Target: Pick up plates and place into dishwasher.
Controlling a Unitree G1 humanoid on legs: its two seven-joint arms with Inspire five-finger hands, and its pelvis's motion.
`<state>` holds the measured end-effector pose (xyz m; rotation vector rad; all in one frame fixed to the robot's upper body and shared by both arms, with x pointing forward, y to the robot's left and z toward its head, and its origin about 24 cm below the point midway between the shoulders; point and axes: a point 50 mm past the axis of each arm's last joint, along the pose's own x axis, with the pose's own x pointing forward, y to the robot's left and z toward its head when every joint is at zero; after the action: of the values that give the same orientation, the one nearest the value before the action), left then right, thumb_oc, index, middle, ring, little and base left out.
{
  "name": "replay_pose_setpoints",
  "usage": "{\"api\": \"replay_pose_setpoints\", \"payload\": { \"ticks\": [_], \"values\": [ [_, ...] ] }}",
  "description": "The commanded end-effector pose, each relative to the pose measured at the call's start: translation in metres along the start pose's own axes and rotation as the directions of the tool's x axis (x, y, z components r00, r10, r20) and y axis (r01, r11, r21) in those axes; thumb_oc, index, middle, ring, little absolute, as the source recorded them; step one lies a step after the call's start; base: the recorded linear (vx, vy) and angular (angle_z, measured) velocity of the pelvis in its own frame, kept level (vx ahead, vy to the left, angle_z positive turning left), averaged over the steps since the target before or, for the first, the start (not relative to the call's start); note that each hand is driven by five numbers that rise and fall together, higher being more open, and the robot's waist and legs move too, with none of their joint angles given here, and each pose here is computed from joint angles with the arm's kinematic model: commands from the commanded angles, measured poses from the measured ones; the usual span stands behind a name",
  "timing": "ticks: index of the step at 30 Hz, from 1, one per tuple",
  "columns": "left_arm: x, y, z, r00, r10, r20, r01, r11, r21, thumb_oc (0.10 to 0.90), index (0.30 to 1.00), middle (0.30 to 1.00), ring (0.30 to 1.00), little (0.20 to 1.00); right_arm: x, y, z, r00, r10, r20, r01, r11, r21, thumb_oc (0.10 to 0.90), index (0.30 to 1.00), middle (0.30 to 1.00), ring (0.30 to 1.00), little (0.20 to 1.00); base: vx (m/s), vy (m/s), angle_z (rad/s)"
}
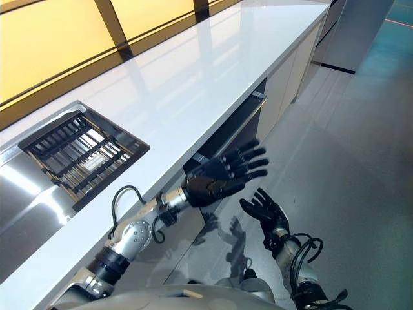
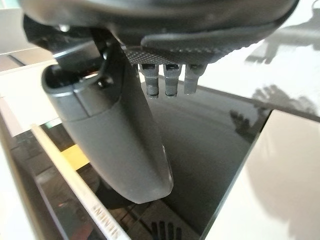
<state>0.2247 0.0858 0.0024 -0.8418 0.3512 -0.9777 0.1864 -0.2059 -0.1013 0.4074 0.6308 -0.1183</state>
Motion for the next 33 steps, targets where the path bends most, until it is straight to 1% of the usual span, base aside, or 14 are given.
{"api": "replay_pose_setpoints", "payload": {
  "ticks": [1, 5, 7, 11, 16, 17, 18, 21, 22, 25, 27, 29, 30, 33],
  "values": [
    [-0.001, 0.002, -0.005, 0.997, -0.074, 0.035, 0.074, 0.997, -0.009, 0.8, 0.9, 0.9, 0.9, 0.9, 0.018, 0.016, 0.044, 0.984, 0.095, 0.149, -0.097, 0.995, 0.006, 0.8, 0.9, 0.9, 0.9, 0.9, 0.04, -0.026, 0.01],
    [-0.043, 0.046, -0.039, 0.965, 0.245, -0.097, -0.24, 0.969, 0.058, 0.8, 0.9, 0.9, 0.9, 0.9, 0.018, 0.006, 0.031, 0.995, 0.051, 0.084, -0.054, 0.998, 0.022, 0.8, 0.9, 0.9, 0.9, 0.9, 0.04, -0.032, 0.02],
    [-0.058, 0.055, -0.05, 0.931, 0.332, -0.15, -0.32, 0.942, 0.098, 0.8, 0.9, 0.9, 0.9, 0.9, 0.017, 0.001, 0.026, 0.998, 0.035, 0.053, -0.036, 0.999, 0.029, 0.8, 0.9, 0.9, 0.9, 0.9, 0.03, -0.019, 0.04],
    [-0.098, 0.077, -0.076, 0.78, 0.567, -0.265, -0.537, 0.823, 0.184, 0.8, 0.9, 0.9, 0.9, 0.9, 0.014, -0.011, 0.004, 0.998, -0.016, -0.055, 0.017, 1.0, 0.021, 0.8, 0.9, 0.9, 0.9, 0.9, 0.05, -0.018, 0.02],
    [-0.134, 0.087, -0.1, 0.585, 0.733, -0.349, -0.691, 0.675, 0.259, 0.8, 0.9, 0.9, 0.9, 0.9, 0.008, -0.018, -0.021, 0.984, -0.039, -0.175, 0.035, 0.999, -0.025, 0.8, 0.9, 0.9, 0.9, 0.9, 0.04, -0.005, 0.01],
    [-0.134, 0.087, -0.1, 0.585, 0.733, -0.348, -0.691, 0.675, 0.259, 0.8, 0.9, 0.9, 0.9, 0.9, 0.008, -0.018, -0.021, 0.984, -0.039, -0.175, 0.035, 0.999, -0.025, 0.8, 0.9, 0.9, 0.9, 0.9, 0.04, 0.0, 0.0],
    [-0.151, 0.088, -0.109, 0.477, 0.799, -0.365, -0.74, 0.59, 0.324, 0.8, 0.9, 0.9, 0.9, 0.9, 0.004, -0.02, -0.033, 0.97, -0.052, -0.236, 0.033, 0.996, -0.081, 0.8, 0.9, 0.9, 0.9, 0.9, 0.03, 0.003, 0.03],
    [-0.173, 0.088, -0.12, 0.296, 0.875, -0.384, -0.761, 0.459, 0.459, 0.8, 0.9, 0.9, 0.9, 0.9, -0.004, -0.024, -0.053, 0.942, -0.09, -0.322, 0.053, 0.991, -0.122, 0.8, 0.9, 0.9, 0.9, 0.9, 0.03, 0.02, 0.04],
    [-0.181, 0.088, -0.124, 0.205, 0.902, -0.38, -0.722, 0.402, 0.563, 0.8, 0.9, 0.9, 0.9, 0.9, -0.008, -0.025, -0.062, 0.927, -0.109, -0.36, 0.053, 0.985, -0.162, 0.8, 0.9, 0.9, 0.9, 0.9, 0.02, 0.032, 0.03],
    [-0.191, 0.087, -0.127, 0.066, 0.942, -0.328, -0.589, 0.302, 0.75, 0.8, 0.9, 0.9, 0.9, 0.9, -0.015, -0.028, -0.075, 0.895, -0.161, -0.416, 0.069, 0.971, -0.228, 0.8, 0.9, 0.9, 0.9, 0.9, 0.01, 0.045, 0.08],
    [-0.196, 0.085, -0.133, -0.007, 0.942, -0.335, -0.636, 0.255, 0.729, 0.8, 0.9, 0.9, 0.9, 0.9, -0.021, -0.031, -0.085, 0.862, -0.194, -0.469, 0.035, 0.944, -0.327, 0.8, 0.9, 0.9, 0.9, 0.9, 0.0, 0.057, -0.01],
    [-0.202, 0.082, -0.139, -0.075, 0.932, -0.355, -0.679, 0.213, 0.702, 0.8, 0.9, 0.9, 0.9, 0.9, -0.026, -0.033, -0.092, 0.847, -0.201, -0.492, 0.022, 0.938, -0.345, 0.8, 0.9, 0.9, 0.9, 0.9, 0.0, 0.041, 0.05],
    [-0.209, 0.079, -0.144, -0.145, 0.924, -0.354, -0.699, 0.157, 0.697, 0.8, 0.9, 0.9, 0.9, 0.9, -0.029, -0.032, -0.096, 0.837, -0.2, -0.51, 0.021, 0.942, -0.336, 0.8, 0.9, 0.9, 0.9, 0.9, 0.0, 0.024, 0.13],
    [-0.214, 0.075, -0.151, -0.196, 0.908, -0.371, -0.713, 0.128, 0.69, 0.8, 0.9, 0.9, 0.9, 0.9, -0.031, -0.03, -0.101, 0.822, -0.198, -0.535, -0.005, 0.936, -0.353, 0.8, 0.9, 0.9, 0.9, 0.9, 0.0, 0.01, 0.11]
  ]
}}
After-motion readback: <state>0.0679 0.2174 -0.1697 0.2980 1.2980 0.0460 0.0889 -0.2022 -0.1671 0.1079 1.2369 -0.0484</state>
